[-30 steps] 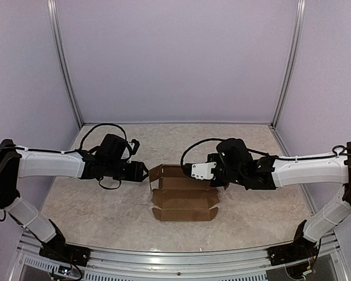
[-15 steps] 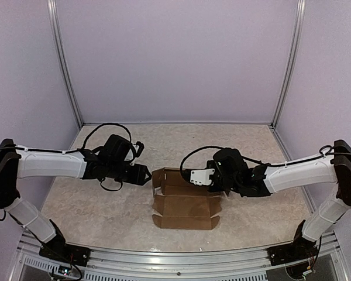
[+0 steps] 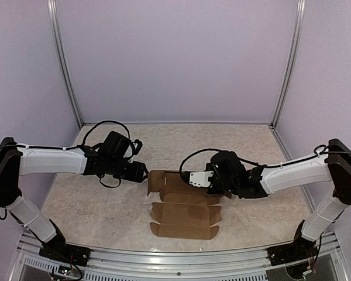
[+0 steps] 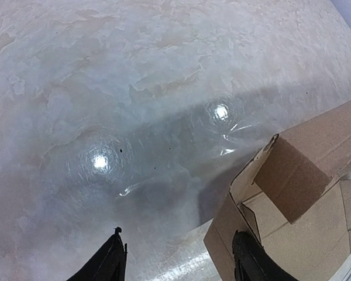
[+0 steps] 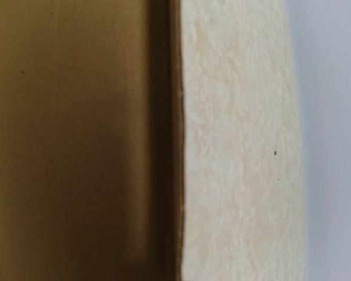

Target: Fold the paper box

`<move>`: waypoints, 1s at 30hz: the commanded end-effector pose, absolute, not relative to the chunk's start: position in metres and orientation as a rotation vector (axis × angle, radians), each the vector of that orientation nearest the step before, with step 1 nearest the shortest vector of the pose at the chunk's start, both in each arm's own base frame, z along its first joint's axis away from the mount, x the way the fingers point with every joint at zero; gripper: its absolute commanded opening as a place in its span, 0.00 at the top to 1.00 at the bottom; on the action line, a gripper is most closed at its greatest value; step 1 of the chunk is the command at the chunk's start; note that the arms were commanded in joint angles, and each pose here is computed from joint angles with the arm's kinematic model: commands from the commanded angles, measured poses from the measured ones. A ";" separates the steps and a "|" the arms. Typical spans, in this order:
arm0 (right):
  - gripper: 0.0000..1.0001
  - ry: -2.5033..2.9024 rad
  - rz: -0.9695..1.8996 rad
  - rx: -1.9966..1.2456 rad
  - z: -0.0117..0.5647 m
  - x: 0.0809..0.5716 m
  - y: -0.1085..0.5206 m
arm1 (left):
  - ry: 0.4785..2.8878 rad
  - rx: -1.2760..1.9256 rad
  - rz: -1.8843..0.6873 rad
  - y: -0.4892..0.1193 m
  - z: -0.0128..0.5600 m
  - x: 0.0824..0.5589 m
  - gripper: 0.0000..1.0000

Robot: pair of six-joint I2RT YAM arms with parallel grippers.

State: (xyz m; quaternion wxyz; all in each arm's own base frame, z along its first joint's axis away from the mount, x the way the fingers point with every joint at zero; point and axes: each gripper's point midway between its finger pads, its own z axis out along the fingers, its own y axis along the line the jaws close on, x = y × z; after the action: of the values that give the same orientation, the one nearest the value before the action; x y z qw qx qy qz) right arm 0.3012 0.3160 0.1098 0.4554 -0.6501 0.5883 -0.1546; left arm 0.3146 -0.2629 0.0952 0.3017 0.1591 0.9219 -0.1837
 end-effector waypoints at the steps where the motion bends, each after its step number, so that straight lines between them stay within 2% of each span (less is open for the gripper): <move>1: 1.00 1.483 -0.369 -1.608 0.096 0.300 0.315 | 2.470 0.461 -0.506 -0.266 0.088 0.308 0.40; 10: 1.00 1.481 -0.373 -1.590 0.100 0.300 0.314 | 2.464 0.546 -0.551 -0.285 0.089 0.290 0.41; 30: 1.00 1.320 -0.459 -1.552 0.129 0.285 0.320 | 2.436 0.550 -0.601 -0.283 0.093 0.274 0.43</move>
State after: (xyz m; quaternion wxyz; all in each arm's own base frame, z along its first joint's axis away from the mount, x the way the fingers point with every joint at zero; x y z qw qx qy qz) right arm 0.2894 0.3186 0.1168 0.4809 -0.6513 0.5599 -0.1762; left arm 0.2769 -0.2805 0.0870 0.2743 0.2010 0.9163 -0.2115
